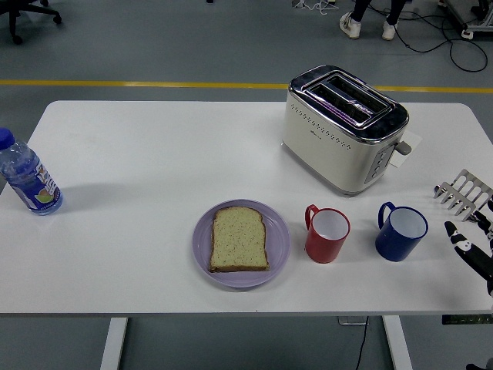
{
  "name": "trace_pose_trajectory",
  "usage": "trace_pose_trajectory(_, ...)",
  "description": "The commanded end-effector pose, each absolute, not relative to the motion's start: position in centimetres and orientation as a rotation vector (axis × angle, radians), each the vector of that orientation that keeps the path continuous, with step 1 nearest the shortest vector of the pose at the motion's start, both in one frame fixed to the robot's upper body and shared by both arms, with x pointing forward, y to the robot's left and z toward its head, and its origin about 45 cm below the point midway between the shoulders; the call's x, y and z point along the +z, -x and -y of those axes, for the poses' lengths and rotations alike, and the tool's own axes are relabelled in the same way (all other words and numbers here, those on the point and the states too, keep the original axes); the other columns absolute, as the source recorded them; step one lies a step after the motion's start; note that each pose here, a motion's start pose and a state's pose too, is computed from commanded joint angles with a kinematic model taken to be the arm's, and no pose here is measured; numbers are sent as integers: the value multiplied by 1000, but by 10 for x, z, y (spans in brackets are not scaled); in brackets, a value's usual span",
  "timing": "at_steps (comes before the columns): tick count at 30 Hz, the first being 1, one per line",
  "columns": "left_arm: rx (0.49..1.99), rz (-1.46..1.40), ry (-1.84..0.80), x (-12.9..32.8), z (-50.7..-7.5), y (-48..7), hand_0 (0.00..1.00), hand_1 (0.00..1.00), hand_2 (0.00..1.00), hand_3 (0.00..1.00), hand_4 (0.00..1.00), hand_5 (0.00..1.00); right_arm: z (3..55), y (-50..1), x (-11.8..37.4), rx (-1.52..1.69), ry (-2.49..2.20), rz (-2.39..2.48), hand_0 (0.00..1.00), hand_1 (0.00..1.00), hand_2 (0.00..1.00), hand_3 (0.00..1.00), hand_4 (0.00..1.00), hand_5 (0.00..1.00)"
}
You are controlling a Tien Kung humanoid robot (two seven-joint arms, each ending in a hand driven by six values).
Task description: Pick up the cup,pour liquid into bread,place the cup on the desk
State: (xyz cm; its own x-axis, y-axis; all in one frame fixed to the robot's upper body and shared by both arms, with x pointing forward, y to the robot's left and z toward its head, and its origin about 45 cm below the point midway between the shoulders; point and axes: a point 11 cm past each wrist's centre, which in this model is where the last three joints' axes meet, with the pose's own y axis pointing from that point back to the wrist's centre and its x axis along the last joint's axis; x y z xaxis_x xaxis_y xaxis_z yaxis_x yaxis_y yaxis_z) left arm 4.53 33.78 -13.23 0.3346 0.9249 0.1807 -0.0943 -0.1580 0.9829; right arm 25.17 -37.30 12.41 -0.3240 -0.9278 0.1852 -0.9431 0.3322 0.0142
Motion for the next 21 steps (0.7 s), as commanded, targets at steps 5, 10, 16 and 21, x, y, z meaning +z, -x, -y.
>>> trace_pose_trajectory(5,1095,-811,-1428,-132,-338,-47,635,646,657,552,323,834,368,-249,117,135,-1739,2396,951,857,976,998,919,205)
trace_pose_trajectory(10,1096,-809,-1426,-132,-337,-48,635,646,657,555,323,834,364,-249,111,157,-1749,2349,954,859,976,998,925,203)
trace_pose_trajectory(16,1099,-811,-1420,-132,-336,-49,636,646,657,554,323,834,358,-252,104,174,-1760,2298,957,860,977,998,937,220)
trace_pose_trajectory(21,1100,-814,-1418,-132,-335,-49,635,644,656,552,323,835,352,-256,100,187,-1766,2268,959,860,979,998,941,218)
